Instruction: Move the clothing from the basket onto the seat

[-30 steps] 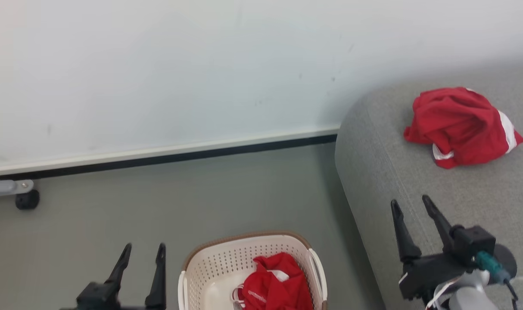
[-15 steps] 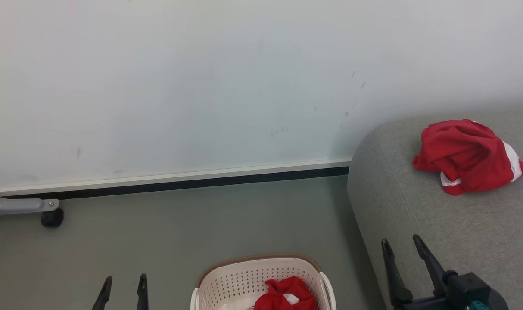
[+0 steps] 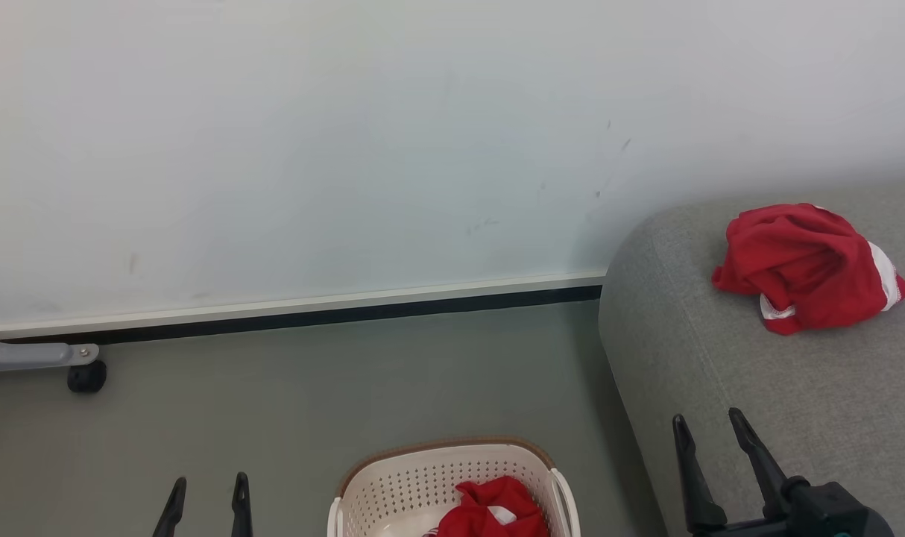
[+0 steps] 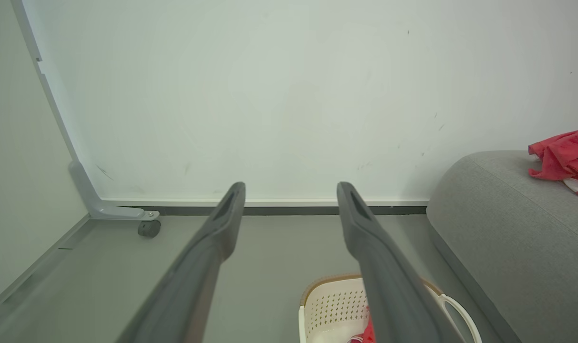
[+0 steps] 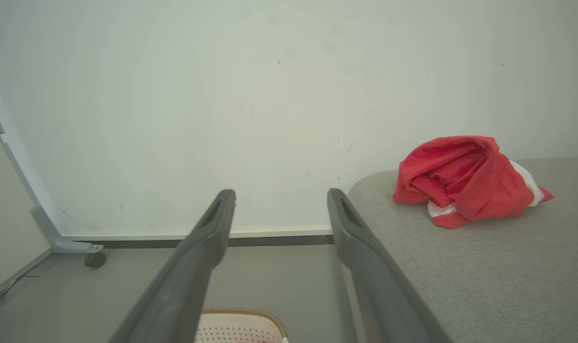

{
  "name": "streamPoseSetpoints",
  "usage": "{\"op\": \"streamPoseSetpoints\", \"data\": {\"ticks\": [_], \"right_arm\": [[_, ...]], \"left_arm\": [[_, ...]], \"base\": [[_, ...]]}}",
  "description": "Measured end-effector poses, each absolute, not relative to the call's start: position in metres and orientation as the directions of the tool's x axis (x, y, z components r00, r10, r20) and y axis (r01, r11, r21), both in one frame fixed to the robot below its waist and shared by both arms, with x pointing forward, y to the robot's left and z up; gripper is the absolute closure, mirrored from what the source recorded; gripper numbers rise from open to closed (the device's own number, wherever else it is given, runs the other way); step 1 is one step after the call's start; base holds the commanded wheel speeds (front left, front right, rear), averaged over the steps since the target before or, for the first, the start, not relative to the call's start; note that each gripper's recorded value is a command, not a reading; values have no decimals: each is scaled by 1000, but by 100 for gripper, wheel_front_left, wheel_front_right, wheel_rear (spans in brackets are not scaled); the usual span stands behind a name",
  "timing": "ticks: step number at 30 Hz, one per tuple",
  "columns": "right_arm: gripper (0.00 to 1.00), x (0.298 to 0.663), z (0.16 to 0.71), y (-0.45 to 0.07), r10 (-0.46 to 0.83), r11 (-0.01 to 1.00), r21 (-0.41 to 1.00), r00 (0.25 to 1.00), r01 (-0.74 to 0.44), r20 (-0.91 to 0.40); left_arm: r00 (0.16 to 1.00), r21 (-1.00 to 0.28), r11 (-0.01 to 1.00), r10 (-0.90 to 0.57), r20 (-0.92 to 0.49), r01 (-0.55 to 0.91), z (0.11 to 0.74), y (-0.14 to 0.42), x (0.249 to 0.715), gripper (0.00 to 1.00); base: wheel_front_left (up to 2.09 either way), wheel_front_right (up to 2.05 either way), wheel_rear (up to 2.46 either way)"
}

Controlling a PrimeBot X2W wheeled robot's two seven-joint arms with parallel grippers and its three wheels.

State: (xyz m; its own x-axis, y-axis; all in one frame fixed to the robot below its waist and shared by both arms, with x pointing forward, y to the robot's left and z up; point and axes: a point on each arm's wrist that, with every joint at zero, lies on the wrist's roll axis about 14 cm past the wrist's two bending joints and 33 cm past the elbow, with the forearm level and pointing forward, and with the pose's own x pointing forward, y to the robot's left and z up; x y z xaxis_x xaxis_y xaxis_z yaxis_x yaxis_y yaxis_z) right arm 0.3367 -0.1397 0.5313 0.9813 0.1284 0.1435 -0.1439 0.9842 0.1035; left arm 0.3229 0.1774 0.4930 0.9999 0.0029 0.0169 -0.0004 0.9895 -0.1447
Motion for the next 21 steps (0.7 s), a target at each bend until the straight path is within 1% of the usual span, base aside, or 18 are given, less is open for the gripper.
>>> {"op": "streamPoseSetpoints", "data": {"ticks": [12,21], "right_arm": [[0,337,537,-147,105,988,99,982,-122,160],[0,335,530,-157,75,991,99,987,-89,139]], "left_arm": [[1000,-142,990,0,30,4,497,175,324,0],[1000,-121,993,-15,21,18,494,171,323,0]], "base": [[0,0,0],[0,0,0]]}}
